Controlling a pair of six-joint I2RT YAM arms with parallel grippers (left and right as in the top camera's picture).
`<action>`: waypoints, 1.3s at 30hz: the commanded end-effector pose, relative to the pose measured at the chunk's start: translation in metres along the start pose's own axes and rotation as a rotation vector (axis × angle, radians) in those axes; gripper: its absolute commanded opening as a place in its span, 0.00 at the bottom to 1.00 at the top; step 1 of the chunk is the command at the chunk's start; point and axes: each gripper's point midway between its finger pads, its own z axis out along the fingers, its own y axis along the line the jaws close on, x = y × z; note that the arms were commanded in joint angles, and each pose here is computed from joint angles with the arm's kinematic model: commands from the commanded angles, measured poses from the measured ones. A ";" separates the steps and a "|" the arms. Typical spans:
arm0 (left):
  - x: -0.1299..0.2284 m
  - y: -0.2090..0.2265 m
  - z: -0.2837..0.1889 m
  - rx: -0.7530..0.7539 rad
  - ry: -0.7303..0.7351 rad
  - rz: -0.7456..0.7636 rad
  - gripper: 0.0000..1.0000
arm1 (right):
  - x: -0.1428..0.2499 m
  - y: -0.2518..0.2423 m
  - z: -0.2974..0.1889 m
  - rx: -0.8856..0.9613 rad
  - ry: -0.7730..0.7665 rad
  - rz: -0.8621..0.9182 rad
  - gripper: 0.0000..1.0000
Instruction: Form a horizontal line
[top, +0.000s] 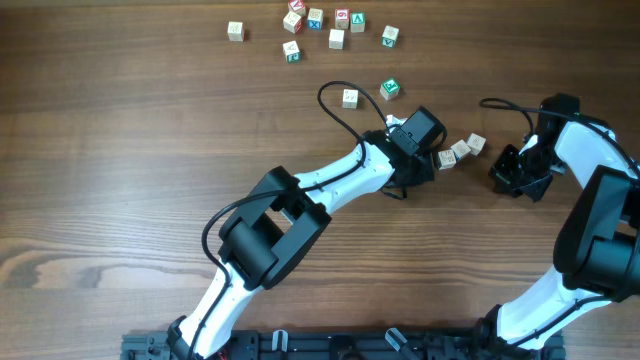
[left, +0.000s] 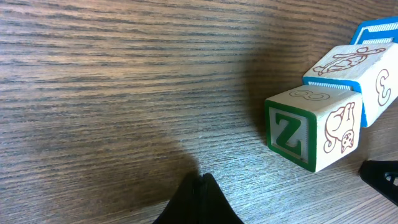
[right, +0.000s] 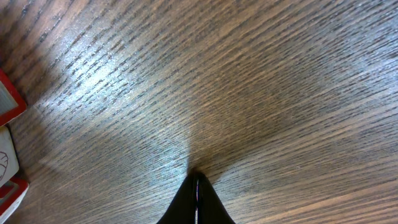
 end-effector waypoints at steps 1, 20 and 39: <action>0.029 0.046 0.033 -0.128 0.075 -0.001 0.04 | 0.006 0.007 0.005 -0.033 0.041 0.023 0.07; -0.011 0.064 0.030 -0.177 -0.067 -0.027 0.04 | 0.041 0.020 0.000 -0.130 0.194 0.000 0.05; -0.024 0.079 0.025 -0.266 -0.147 -0.027 0.06 | 0.052 0.016 -0.003 -0.097 0.250 0.138 0.04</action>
